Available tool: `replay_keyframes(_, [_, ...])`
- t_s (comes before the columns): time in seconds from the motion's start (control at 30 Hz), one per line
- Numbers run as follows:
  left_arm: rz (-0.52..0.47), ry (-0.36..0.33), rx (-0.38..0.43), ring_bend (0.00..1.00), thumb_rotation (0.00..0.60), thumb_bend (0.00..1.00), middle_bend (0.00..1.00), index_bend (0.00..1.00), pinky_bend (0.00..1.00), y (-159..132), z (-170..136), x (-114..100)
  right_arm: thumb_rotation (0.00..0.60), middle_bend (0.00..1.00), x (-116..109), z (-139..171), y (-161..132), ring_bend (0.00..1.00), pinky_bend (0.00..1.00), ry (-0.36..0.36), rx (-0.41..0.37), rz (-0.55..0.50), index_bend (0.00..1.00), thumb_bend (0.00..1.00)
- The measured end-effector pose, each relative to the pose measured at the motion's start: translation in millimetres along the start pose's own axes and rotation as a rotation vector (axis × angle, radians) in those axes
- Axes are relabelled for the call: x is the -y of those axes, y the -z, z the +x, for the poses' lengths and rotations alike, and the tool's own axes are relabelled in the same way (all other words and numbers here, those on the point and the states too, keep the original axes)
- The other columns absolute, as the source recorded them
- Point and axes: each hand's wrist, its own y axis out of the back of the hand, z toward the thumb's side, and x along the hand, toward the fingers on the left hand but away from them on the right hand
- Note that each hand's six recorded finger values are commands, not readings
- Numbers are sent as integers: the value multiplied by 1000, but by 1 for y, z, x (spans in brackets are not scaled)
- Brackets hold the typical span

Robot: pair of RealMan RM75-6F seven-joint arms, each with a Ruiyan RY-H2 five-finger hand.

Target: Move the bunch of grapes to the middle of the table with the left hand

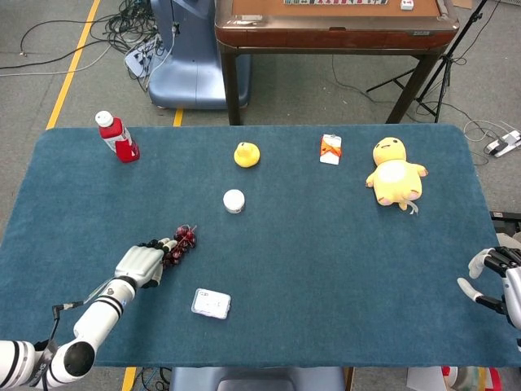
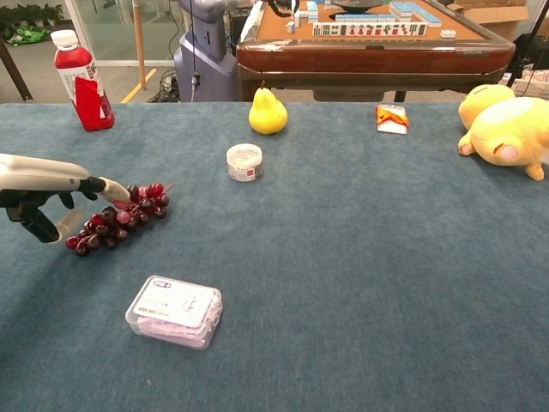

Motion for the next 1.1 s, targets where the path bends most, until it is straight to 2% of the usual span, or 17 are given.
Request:
replay_keyframes(0.27, [3, 17, 55, 83, 600, 773, 1, 0, 150, -23, 2, -1, 600, 557, 0, 0, 1, 413, 428, 0, 1, -1, 658, 129])
replay_keyframes(0.53, [31, 16, 129, 84, 600, 773, 1, 0, 150, -58, 5, -1, 600, 557, -1, 0, 1, 413, 428, 2, 0, -3, 658, 129])
replay_keyframes(0.83, [23, -23, 201, 81, 600, 773, 1, 0, 150, -96, 11, -10, 600, 557, -4, 1, 3, 413, 428, 8, 0, -11, 658, 129])
replay_keyframes(1.1, [-15, -59, 242, 82, 600, 773, 1, 0, 150, -106, 6, -17, 600, 557, -6, 1, 3, 413, 428, 12, -2, -14, 658, 129])
